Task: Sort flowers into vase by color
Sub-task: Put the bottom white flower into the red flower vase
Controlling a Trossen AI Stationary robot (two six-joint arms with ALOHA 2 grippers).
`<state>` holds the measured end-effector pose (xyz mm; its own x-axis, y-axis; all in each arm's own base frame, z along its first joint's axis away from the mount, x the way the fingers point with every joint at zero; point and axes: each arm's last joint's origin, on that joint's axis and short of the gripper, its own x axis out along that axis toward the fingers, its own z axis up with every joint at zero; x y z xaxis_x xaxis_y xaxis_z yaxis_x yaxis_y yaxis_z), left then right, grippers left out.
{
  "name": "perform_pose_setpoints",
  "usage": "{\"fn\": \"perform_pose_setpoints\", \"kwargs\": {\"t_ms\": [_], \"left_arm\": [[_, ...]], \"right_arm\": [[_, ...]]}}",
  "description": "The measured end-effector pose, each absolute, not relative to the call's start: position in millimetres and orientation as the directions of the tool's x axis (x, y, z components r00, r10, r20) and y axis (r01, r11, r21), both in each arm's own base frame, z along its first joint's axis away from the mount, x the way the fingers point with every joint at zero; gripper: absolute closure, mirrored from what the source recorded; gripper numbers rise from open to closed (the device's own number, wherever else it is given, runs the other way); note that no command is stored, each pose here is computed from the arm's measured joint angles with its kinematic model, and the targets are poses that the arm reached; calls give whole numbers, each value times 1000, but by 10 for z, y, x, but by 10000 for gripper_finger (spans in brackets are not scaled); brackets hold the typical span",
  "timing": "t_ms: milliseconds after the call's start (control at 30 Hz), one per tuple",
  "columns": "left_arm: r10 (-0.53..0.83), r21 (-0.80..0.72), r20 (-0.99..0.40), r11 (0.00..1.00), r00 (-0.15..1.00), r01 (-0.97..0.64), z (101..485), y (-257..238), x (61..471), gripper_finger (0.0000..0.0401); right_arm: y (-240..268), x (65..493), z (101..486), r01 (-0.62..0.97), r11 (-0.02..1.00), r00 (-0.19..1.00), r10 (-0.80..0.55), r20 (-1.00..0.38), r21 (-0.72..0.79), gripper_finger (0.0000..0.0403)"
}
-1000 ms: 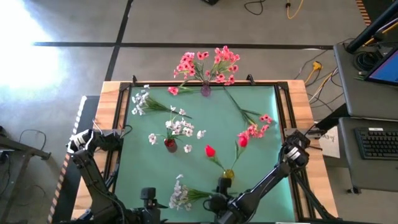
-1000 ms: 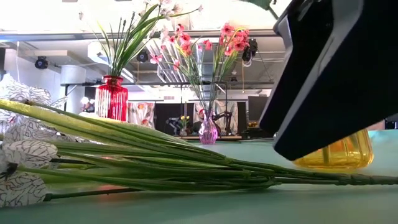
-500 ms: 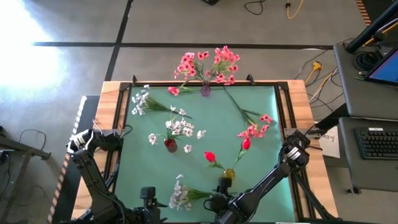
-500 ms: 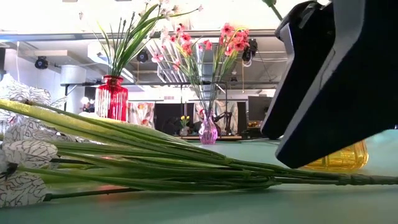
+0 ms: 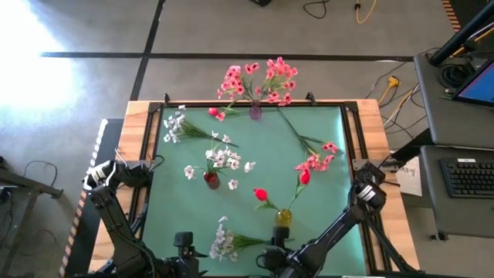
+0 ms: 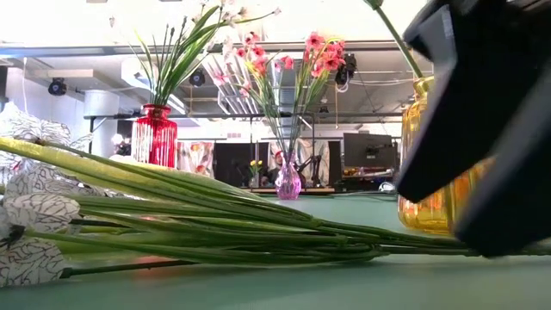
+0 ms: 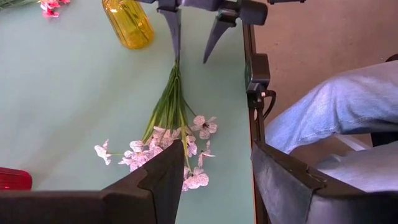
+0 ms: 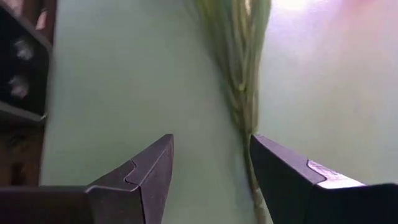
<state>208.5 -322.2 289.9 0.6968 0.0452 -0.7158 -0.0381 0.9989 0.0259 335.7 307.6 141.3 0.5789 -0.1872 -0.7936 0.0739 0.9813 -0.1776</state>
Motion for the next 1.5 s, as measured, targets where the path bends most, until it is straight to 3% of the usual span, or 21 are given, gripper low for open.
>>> {"fn": "perform_pose_setpoints", "kwargs": {"t_ms": [167,633,1100,1500], "left_arm": [[44,23,-717,999,696,-40,2900,-3221,2085,228],[42,20,-718,999,694,-40,2900,-3221,2087,228],[48,19,-718,999,694,-50,2900,-3200,2119,228],[49,18,-718,999,694,-52,2900,-3199,2122,228]], "right_arm": [[3230,3187,1409,62,982,587,-178,-789,-176,197],[3297,2614,1072,237,932,648,-362,-670,-274,197],[3371,2954,1143,129,976,757,-210,-618,-173,197],[3321,2913,1252,0,972,749,-155,-644,-235,197]]}}
